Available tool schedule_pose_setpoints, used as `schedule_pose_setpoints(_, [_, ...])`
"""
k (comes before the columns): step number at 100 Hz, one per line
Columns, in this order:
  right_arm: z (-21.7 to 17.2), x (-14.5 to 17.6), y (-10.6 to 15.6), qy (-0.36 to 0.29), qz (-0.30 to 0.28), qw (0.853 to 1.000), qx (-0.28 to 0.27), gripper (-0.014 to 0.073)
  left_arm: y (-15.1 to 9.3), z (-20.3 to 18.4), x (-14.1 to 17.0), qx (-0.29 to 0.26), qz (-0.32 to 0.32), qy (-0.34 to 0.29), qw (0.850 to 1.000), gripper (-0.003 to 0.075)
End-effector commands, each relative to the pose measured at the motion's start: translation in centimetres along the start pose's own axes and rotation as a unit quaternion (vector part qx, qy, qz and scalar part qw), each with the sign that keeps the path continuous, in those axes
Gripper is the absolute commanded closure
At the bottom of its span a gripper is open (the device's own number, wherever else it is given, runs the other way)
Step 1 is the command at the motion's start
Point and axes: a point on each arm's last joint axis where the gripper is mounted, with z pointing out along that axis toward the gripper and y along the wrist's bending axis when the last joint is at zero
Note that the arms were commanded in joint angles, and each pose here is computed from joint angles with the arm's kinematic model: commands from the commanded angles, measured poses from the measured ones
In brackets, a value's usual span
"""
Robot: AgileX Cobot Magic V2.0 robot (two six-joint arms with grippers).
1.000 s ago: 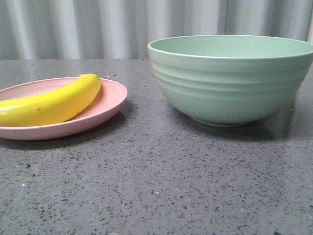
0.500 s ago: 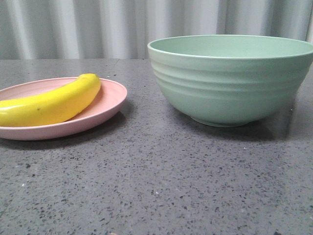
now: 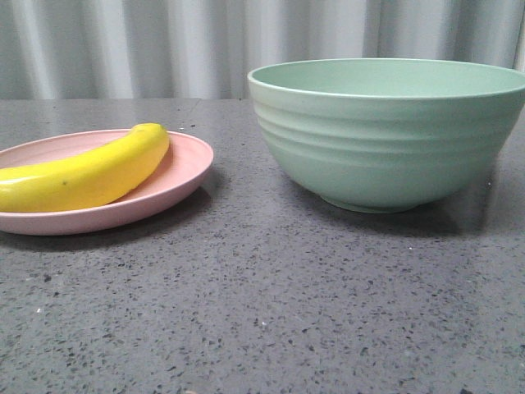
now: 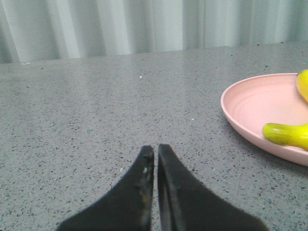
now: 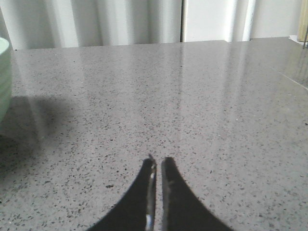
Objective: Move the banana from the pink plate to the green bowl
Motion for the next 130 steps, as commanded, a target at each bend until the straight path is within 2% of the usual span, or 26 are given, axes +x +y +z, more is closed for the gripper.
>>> schedule_pose_setpoints(1, [0.0, -0.2, 0.0, -0.044, -0.001, 0.999, -0.001, 0.0666, 0.1, -0.2, -0.6, -0.004, -0.011, -0.052, 0.999, 0.0741])
schedule_pose_setpoints(111, [0.0, -0.3, 0.1, -0.048, 0.016, 0.999, -0.003, 0.0666, 0.1, -0.2, -0.6, -0.004, -0.011, -0.052, 0.999, 0.0741])
schedule_pose_setpoints(130, [-0.1, -0.9, 0.1, -0.066, 0.042, 0.997, -0.007, 0.0666, 0.2, -0.4, -1.6, -0.007, -0.034, -0.103, 0.994, 0.0741])
